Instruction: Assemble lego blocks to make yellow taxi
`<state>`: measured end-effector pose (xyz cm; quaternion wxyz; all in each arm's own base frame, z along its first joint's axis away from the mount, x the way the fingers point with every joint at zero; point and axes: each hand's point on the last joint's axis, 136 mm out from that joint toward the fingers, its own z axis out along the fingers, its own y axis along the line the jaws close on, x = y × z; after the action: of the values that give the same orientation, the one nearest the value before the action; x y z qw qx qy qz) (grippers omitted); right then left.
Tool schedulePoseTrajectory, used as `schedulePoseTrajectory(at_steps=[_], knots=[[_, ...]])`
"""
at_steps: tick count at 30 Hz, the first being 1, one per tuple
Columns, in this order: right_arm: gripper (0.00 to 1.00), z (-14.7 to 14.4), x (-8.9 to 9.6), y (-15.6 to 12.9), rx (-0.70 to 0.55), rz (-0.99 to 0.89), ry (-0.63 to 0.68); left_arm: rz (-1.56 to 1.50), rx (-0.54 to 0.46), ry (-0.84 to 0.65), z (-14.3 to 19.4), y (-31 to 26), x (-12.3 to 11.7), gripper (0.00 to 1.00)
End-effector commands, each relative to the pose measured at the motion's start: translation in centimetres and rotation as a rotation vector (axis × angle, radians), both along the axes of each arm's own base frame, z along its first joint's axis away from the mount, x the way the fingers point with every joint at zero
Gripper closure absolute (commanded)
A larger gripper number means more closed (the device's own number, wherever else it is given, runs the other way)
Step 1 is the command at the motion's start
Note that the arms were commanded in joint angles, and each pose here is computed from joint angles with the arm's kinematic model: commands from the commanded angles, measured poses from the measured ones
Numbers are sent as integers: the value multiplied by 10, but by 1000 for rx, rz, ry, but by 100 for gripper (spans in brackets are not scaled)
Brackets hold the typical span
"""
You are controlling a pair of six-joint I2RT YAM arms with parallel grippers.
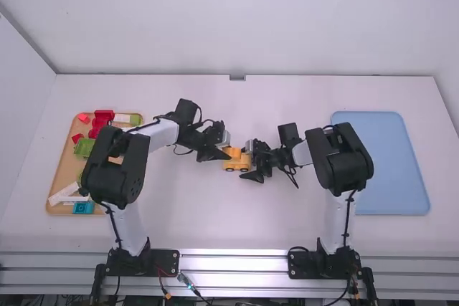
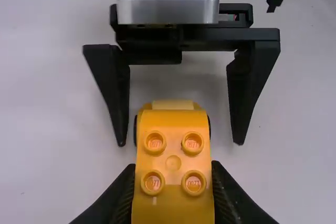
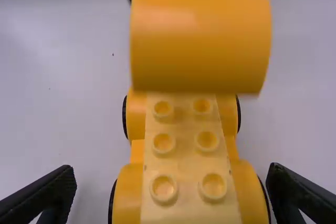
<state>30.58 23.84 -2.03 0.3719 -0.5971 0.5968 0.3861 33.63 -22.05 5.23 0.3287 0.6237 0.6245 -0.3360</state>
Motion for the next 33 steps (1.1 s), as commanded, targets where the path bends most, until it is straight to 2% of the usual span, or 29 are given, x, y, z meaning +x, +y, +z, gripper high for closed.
schedulePoseTrajectory(at_steps=[1,4,7,10,11,14,16,18,33], knots=[[8,1,3,3,6,11,-13,16,29,11,5,-6,-1,79],[14,-1,4,2,-3,4,-15,7,29,16,5,-9,-4,79],[25,-1,3,3,-3,6,-16,19,30,31,5,-8,-3,80],[30,-1,2,5,-6,12,-17,9,29,27,4,-12,-6,81],[36,-1,3,5,-4,10,-21,8,25,20,2,-14,-6,81],[41,-1,3,4,-6,9,-20,30,17,21,-1,-14,-5,82],[41,-1,3,4,-5,10,-20,32,10,11,-5,-14,-6,82],[46,-2,4,4,-12,5,-21,18,-20,5,-5,-16,-10,80],[47,-7,0,3,-38,6,-7,14,-39,-19,-17,-15,-19,82]])
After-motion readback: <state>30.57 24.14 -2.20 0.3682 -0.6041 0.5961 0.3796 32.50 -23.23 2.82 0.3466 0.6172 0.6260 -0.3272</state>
